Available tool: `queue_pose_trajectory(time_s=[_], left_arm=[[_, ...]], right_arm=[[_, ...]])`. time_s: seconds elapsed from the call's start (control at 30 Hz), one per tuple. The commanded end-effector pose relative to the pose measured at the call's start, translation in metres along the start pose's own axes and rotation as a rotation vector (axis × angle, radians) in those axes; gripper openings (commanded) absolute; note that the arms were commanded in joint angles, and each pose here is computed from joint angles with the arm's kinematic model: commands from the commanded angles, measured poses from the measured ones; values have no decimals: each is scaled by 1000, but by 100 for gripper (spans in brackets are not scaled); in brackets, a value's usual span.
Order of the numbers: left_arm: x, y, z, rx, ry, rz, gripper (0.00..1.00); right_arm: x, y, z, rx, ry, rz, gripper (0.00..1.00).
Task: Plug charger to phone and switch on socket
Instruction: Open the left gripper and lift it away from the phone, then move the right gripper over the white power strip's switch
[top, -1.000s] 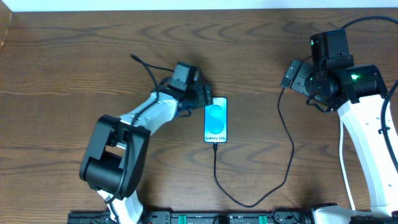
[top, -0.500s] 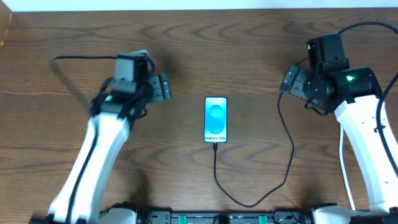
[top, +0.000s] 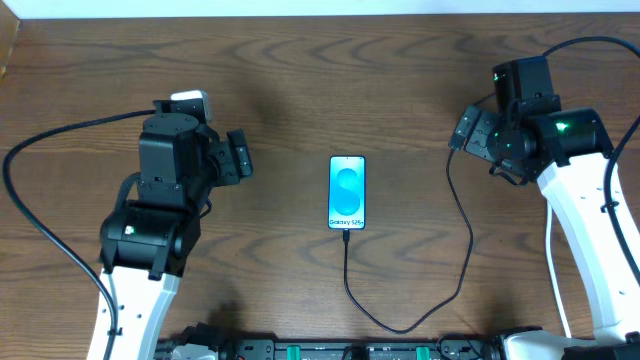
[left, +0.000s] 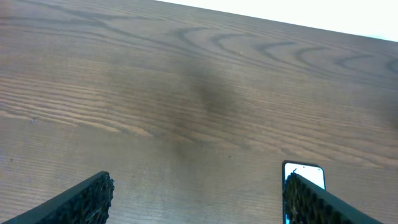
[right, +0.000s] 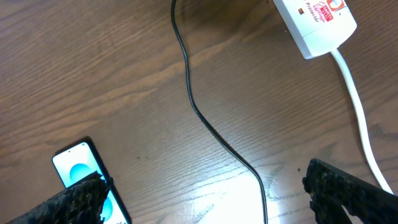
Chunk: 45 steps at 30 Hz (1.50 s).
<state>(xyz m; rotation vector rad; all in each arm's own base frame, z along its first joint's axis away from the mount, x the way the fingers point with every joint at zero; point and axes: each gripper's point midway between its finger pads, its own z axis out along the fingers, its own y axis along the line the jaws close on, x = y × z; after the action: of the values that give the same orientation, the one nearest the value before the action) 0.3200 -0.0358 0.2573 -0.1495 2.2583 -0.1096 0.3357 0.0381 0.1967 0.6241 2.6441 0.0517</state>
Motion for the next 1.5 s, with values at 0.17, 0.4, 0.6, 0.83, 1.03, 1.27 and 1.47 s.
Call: queue_pose_trajectory(time_s=[0.17,0.4,0.6,0.83,1.03,1.27,1.47], left_arm=[[8,7,2,-37,44,13,87],[10,8,1,-39,51,14,88],[10,8,1,-39,51,14,88],[10,8,1,-39,51,14,88],[10,8,1,-39,51,14,88],[10,8,1,-39,51,14,88],[10,8,1,-39,51,14,88]], right_arm=[[0,-4,2,18,-5,-11,99],[0,-4,2,18,-5,-11,99],[-1,-3,2,17,-5,-11,99],[0,-3,2,17,-5,-10,99],[-1,-4,2,21,-7,-11,99],[-2,-5,2,26,-13,-10,99],[-5,-3,2,8,-20,-67,99]])
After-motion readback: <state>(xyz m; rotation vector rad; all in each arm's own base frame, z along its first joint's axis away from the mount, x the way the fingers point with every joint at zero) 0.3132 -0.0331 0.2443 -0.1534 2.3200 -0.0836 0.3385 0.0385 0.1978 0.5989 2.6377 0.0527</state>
